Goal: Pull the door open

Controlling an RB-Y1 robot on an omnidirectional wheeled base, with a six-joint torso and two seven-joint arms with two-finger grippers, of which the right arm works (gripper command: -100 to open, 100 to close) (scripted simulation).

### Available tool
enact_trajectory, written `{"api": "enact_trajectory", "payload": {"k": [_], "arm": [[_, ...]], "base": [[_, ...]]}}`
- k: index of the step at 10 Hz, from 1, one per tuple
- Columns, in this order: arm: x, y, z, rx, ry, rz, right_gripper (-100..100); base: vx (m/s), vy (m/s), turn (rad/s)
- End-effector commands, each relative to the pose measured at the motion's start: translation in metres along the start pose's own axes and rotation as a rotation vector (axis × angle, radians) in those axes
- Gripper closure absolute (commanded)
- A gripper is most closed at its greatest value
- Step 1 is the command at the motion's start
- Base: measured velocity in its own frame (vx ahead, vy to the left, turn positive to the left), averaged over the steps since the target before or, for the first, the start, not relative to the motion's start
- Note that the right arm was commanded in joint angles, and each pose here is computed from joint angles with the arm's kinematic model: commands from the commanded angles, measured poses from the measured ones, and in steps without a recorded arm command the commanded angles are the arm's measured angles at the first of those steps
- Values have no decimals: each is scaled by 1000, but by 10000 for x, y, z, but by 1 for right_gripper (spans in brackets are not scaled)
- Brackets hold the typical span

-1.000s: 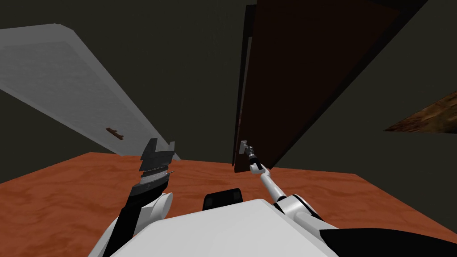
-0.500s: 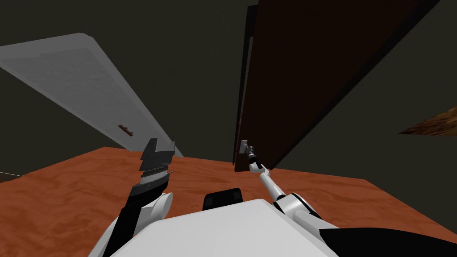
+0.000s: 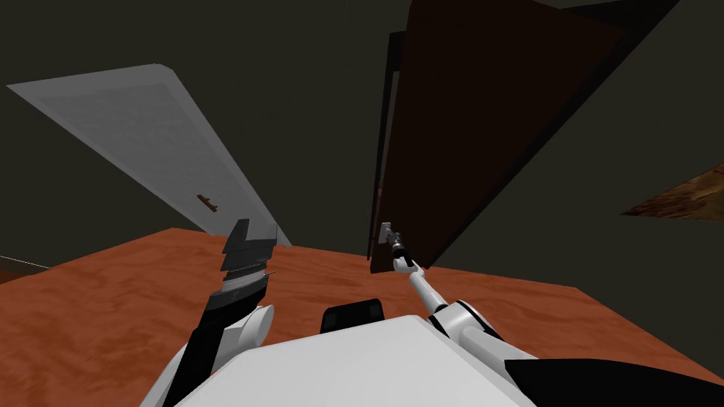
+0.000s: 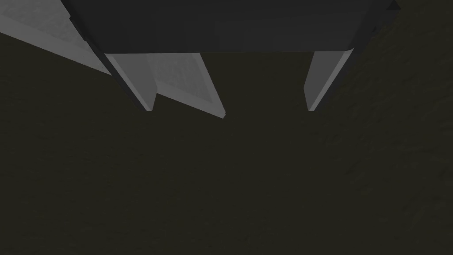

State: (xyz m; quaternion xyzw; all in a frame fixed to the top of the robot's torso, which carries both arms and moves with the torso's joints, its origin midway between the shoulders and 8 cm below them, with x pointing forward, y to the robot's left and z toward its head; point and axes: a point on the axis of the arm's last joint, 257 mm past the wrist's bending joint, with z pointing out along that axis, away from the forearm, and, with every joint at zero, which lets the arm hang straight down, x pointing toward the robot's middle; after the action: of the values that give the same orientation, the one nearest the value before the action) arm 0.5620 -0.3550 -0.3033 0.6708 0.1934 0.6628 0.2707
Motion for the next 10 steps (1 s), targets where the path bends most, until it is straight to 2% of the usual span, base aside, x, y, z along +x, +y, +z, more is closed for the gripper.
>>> {"api": "enact_trajectory", "payload": {"k": [1, 2, 4, 6, 7, 10], "arm": [[137, -63, 15, 4, 17, 39, -100], [187, -130, 16, 8, 13, 128, -100], [187, -130, 16, 8, 13, 128, -100], [244, -205, 16, 12, 9, 227, -100], [220, -211, 9, 14, 4, 226, -100], [335, -321, 13, 21, 3, 377, -100]], "base": [[-81, -28, -31], [-107, -42, -20], [-69, -36, -15], [-48, -24, 23], [-44, -13, 14], [-76, -31, 8]]}}
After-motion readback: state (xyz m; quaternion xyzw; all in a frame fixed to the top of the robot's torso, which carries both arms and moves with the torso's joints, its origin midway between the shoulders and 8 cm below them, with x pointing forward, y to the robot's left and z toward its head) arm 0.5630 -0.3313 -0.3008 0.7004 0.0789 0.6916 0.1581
